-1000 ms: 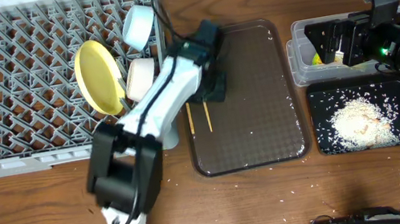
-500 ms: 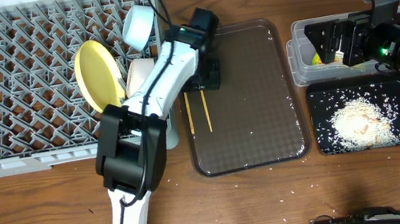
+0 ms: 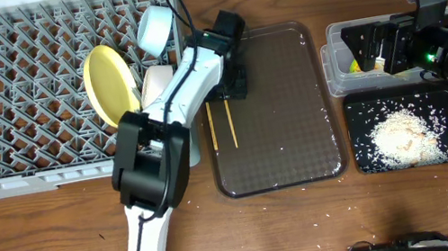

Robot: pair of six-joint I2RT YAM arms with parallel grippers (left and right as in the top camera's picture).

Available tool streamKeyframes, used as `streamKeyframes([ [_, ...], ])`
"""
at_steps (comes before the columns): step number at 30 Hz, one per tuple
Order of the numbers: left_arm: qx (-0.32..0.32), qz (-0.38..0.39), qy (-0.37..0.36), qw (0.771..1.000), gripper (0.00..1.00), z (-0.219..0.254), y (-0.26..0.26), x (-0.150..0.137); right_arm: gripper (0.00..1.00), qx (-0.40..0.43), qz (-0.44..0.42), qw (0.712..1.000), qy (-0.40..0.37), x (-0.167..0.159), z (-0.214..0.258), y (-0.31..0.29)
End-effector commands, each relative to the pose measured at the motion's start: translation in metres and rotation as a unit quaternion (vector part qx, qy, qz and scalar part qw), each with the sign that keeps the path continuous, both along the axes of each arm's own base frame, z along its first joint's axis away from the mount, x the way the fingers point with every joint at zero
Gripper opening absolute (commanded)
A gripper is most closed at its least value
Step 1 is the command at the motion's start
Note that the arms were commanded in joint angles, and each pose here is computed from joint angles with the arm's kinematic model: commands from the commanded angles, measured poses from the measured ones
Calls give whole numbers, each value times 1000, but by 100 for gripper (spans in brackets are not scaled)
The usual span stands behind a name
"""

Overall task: Sort waste into correct bins and load items into the dishwasher
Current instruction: 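Lower left gripper and pinch one wooden chopstick, then carry chopstick with left gripper into rack and release it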

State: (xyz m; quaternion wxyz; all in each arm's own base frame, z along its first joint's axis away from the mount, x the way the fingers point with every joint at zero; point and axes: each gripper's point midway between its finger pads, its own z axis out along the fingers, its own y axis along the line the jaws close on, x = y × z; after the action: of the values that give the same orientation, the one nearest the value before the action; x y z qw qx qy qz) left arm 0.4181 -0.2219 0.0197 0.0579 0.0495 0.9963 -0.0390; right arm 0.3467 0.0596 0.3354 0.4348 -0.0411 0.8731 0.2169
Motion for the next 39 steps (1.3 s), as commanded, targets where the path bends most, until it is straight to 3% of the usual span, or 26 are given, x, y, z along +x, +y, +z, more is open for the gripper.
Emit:
streamKeyframes([
  [1, 14, 5, 8, 1000, 41, -16, 3, 3, 99, -6, 0, 1000, -6, 1, 3, -2],
  [10, 23, 5, 13, 1000, 36, -28, 7, -1, 99, -6, 0, 1000, -6, 1, 3, -2],
  [12, 24, 5, 16, 1000, 29, -31, 8, -2, 99, -6, 0, 1000, -6, 1, 3, -2],
  [15, 24, 5, 16, 1000, 9, -32, 8, -2, 99, -6, 0, 1000, -6, 1, 3, -2],
  [22, 23, 5, 14, 1000, 8, -24, 7, -1, 99, -6, 0, 1000, -6, 1, 3, -2],
  [27, 16, -24, -9, 1000, 8, 28, 6, 7, 99, -6, 0, 1000, -6, 1, 3, -2],
  [34, 12, -28, -128, 991, 7, 135, 29, 31, 99, -6, 0, 1000, -6, 1, 3, -2],
  [39, 83, 26, -212, 973, 8, 187, 87, 50, 99, -6, 0, 1000, -6, 1, 3, -2],
])
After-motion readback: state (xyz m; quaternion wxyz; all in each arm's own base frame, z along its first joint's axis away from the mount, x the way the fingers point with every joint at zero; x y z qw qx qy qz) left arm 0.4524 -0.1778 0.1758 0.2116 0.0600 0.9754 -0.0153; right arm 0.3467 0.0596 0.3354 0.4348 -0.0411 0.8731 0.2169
